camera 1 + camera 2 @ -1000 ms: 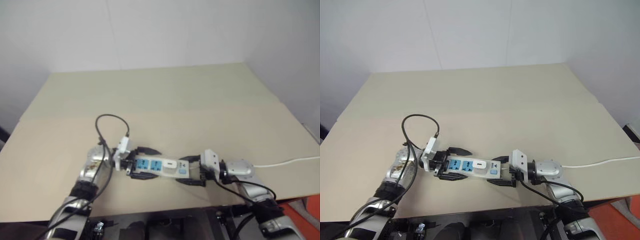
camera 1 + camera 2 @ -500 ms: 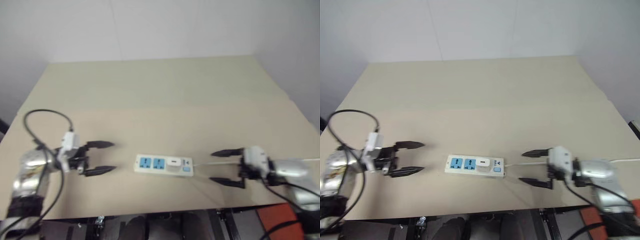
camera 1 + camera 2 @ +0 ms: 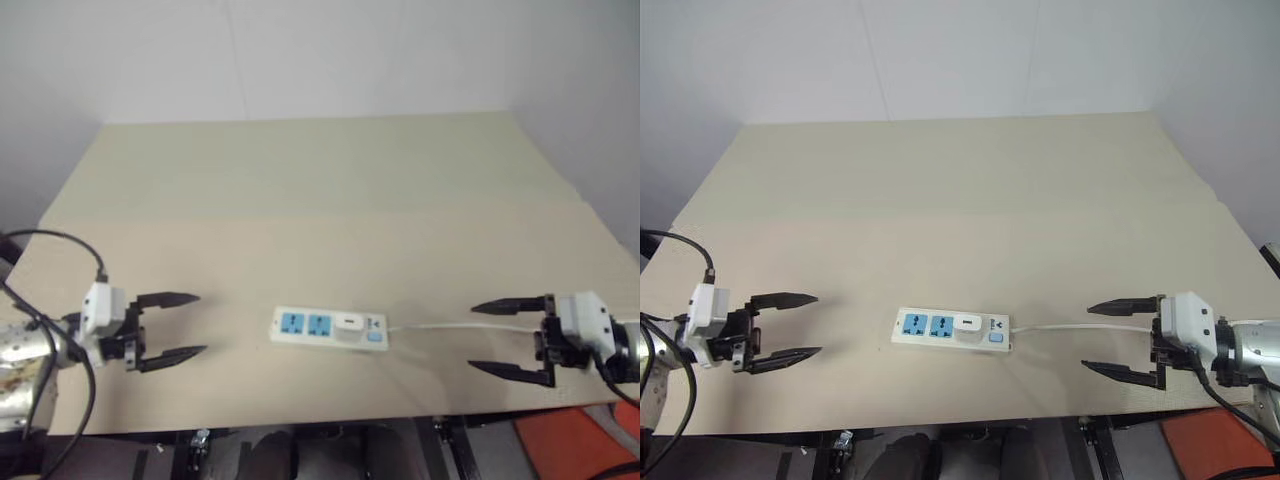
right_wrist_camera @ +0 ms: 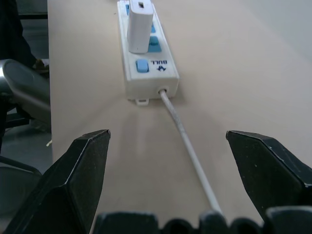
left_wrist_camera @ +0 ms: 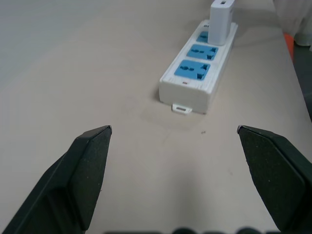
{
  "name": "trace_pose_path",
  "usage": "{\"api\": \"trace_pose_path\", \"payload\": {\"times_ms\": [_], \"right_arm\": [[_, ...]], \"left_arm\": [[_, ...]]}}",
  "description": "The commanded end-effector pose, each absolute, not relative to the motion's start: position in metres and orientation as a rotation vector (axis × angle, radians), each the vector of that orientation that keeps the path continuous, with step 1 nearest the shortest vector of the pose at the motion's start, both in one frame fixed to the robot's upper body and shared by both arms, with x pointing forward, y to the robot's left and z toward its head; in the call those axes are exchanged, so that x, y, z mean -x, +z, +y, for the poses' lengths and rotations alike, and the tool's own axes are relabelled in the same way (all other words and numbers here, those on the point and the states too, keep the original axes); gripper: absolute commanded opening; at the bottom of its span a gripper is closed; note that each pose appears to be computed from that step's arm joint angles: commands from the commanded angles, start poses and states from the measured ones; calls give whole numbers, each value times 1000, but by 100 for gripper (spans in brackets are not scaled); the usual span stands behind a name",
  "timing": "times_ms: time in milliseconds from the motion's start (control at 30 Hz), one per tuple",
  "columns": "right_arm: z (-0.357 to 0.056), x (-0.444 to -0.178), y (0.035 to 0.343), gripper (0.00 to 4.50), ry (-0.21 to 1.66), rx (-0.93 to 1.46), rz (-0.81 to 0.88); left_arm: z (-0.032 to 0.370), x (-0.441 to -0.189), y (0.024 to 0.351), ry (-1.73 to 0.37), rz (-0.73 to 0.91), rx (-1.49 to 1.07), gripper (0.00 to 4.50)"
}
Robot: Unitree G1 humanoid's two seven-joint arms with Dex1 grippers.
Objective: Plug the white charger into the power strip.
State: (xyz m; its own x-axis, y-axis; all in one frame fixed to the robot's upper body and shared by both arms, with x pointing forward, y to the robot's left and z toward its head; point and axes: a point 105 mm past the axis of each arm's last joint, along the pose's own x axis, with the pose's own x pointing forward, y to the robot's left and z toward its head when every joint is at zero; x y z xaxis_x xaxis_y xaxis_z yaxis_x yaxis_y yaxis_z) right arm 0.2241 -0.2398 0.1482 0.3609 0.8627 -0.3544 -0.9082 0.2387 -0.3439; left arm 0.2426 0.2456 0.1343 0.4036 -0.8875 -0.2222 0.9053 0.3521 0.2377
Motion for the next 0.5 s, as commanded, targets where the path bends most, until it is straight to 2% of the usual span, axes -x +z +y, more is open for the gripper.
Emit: {"api": "trace_pose_path", "payload": {"times_ms": [33, 500], "right_arm": [[-245, -221, 162, 447, 1177, 595, 60], [-249, -217, 157, 447, 1089, 622, 53]], "left_arm": [[240, -242, 147, -1168, 18, -339, 450], [229, -260, 152, -1206, 17, -351, 450]]}}
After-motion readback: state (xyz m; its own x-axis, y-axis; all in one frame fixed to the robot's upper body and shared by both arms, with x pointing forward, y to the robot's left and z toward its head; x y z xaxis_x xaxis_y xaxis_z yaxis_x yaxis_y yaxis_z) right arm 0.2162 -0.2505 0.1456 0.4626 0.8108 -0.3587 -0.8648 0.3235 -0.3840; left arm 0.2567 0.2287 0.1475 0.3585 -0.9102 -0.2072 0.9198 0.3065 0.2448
